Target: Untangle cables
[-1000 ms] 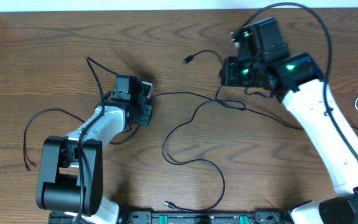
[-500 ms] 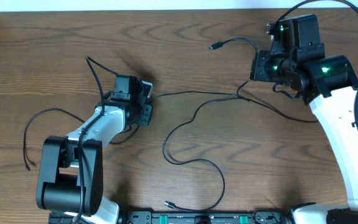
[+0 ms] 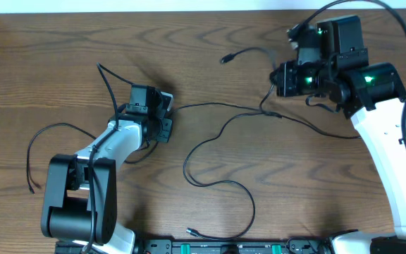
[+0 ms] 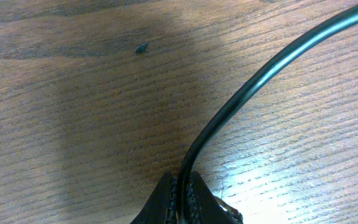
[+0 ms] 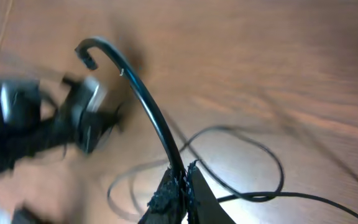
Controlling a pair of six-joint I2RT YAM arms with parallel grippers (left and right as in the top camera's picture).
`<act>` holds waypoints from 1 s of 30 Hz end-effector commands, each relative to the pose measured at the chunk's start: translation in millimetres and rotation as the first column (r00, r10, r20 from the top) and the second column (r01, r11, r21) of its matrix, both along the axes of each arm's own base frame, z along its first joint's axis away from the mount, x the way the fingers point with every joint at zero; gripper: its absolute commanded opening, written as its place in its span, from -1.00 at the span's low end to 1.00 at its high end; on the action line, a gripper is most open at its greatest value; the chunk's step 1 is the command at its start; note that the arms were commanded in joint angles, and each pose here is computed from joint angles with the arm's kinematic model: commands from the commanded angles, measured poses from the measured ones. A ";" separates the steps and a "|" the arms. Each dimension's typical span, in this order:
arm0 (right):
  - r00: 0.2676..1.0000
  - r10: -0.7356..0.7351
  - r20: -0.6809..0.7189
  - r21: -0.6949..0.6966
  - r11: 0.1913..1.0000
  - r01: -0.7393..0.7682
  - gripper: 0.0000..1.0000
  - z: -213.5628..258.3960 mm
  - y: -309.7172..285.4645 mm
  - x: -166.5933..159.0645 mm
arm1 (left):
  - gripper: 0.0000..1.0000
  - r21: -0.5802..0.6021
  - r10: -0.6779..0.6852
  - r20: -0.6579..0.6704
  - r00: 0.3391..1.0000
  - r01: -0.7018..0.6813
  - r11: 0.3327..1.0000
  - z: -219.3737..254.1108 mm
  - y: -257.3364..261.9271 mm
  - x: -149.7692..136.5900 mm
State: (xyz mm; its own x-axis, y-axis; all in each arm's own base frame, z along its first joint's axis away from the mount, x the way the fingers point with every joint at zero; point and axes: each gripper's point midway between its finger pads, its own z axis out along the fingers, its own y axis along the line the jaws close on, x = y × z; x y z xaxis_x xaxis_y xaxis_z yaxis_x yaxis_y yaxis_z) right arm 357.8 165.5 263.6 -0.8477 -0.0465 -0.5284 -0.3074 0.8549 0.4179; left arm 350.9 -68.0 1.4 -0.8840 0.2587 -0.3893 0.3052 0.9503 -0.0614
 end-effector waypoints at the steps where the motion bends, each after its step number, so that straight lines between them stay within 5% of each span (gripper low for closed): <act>1: 0.966 0.250 0.066 -0.017 0.968 -0.249 -0.98 7.3 21.4 -23.2 | -0.85 0.006 0.012 -0.020 1.000 -0.012 1.000 -6.1 3.4 -4.3; 7: 0.897 0.442 0.022 -0.104 0.893 -0.437 -0.98 -14.5 32.0 -54.7 | -0.85 0.005 0.012 -0.013 1.000 -0.012 1.000 -5.3 3.2 -2.5; 15: 0.861 0.506 -0.046 -0.147 0.850 -0.507 -0.98 -45.7 41.7 -72.1 | -0.85 -0.097 0.094 0.031 0.995 -0.091 0.991 5.9 -8.1 14.8; 30: 0.870 0.490 -0.044 -0.137 0.860 -0.491 -0.98 -50.8 47.4 -69.4 | -0.85 -0.354 0.245 0.192 0.951 -0.166 0.921 110.8 -36.4 99.8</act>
